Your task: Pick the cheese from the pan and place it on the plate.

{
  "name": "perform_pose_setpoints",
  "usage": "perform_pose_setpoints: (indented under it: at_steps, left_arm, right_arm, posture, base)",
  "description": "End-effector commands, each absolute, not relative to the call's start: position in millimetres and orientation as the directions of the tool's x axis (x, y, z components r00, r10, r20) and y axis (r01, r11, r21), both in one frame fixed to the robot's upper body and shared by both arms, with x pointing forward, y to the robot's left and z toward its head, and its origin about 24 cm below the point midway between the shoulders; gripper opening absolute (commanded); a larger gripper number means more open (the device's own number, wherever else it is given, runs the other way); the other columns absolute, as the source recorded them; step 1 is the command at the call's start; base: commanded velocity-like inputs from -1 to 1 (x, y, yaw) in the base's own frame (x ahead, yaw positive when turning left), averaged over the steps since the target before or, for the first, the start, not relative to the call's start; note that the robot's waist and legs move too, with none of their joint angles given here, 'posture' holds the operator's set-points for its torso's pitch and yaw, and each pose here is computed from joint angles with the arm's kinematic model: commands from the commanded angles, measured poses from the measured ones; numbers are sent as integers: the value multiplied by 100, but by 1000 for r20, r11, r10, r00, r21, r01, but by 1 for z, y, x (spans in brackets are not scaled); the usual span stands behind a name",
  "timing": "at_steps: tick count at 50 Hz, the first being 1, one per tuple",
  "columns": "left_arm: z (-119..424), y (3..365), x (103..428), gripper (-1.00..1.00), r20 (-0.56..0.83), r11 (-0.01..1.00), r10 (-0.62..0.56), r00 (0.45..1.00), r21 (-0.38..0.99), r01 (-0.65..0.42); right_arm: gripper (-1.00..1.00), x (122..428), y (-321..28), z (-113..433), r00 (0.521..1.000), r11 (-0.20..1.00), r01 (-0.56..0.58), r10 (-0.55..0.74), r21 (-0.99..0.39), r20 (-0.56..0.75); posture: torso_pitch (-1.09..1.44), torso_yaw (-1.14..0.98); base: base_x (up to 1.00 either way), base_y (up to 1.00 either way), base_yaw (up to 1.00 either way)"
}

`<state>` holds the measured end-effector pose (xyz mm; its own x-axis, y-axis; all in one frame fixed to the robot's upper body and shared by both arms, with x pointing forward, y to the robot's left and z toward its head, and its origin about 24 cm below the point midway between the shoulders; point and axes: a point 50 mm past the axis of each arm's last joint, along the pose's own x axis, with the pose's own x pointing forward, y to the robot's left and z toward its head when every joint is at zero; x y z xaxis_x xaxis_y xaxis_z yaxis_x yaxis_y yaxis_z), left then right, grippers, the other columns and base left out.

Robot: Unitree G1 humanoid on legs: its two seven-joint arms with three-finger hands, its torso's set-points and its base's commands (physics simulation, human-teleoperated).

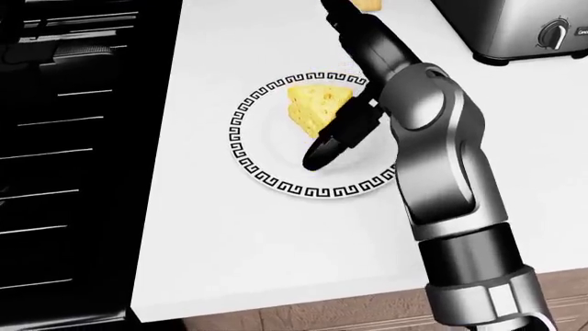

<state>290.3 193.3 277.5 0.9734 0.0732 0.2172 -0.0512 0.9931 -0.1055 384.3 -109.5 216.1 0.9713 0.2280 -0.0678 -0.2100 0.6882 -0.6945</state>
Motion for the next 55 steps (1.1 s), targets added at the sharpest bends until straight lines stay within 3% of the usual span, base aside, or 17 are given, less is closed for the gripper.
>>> perform_pose_setpoints:
  at_steps: [1, 9, 22, 38, 55]
  left_arm:
    - [293, 194, 284, 100, 298, 993, 77, 952, -109, -47]
    - [290, 192, 285, 100, 291, 993, 75, 954, -105, -46]
    - [302, 194, 291, 100, 283, 996, 83, 956, -57, -69]
    - [319, 195, 292, 100, 359, 993, 113, 926, -22, -112]
    - [331, 194, 285, 100, 524, 990, 97, 846, 35, -135]
  right_arm:
    - [100, 381, -107, 246, 972, 712, -142, 233, -688, 41]
    - [100, 376, -111, 267, 981, 872, -126, 181, -473, 73]
    - [100, 347, -121, 302, 979, 964, -37, 89, -265, 186]
    - [100, 299, -135, 329, 916, 949, 88, 42, -304, 399]
    - [100, 291, -145, 358, 803, 954, 159, 24, -253, 595]
  posture:
    - [0, 0]
    - [0, 0]
    - [0, 0]
    - [0, 0]
    - [0, 0]
  base:
    - [0, 0, 0]
    - [0, 0, 0]
    - [0, 0, 0]
    - [0, 0, 0]
    - [0, 0, 0]
